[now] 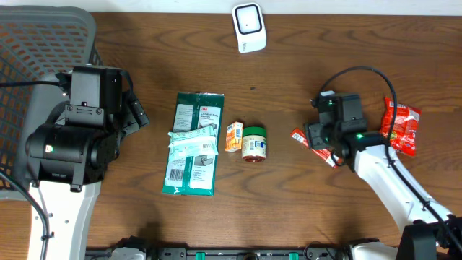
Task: Scan the item barcode
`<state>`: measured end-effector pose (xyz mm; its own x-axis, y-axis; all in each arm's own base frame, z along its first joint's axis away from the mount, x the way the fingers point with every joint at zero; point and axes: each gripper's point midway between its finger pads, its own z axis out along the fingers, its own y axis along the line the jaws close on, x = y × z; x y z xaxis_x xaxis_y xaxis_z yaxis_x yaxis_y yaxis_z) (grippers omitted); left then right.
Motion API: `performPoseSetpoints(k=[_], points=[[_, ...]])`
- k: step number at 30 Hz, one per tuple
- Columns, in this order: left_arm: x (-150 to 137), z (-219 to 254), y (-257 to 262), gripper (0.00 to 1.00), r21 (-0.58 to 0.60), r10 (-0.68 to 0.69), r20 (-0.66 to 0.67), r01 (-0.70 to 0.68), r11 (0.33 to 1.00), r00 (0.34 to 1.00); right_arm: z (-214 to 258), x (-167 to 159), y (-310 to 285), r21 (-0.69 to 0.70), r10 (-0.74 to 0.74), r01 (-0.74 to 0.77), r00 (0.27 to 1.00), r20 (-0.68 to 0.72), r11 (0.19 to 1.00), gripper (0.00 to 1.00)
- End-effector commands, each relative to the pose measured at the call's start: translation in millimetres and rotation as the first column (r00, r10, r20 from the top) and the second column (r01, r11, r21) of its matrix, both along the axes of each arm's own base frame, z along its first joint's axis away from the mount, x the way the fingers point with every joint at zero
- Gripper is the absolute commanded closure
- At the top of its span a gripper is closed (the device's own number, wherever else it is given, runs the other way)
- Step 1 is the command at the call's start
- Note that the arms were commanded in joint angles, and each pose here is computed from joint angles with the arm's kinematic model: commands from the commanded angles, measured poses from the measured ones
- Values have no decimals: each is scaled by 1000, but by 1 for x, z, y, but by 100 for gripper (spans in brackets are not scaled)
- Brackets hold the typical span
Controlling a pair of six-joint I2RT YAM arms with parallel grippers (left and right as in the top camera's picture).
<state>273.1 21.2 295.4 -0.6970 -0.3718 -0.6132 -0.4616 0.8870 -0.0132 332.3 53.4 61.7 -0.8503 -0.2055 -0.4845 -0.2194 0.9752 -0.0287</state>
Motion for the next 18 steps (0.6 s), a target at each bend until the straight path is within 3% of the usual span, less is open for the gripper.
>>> performPoseSetpoints(k=[1,12,17,18], points=[[-1,2,5,5,16,17,4,-17,1000,1000,-2,-6,-5,-22,32,-33,999,-34,999,29],[-1,2,5,5,16,17,4,-17,1000,1000,-39,-22,-6,-91,181,-198,970,-162,976,51],[-1,2,5,5,16,17,4,-17,1000,1000,-70,-36,9,-5,291,-302,922,-256,953,55],[-1,2,5,5,17,18,4,-18,1000,1000,-75,-38,9,-3,289,-301,918,-273,954,61]])
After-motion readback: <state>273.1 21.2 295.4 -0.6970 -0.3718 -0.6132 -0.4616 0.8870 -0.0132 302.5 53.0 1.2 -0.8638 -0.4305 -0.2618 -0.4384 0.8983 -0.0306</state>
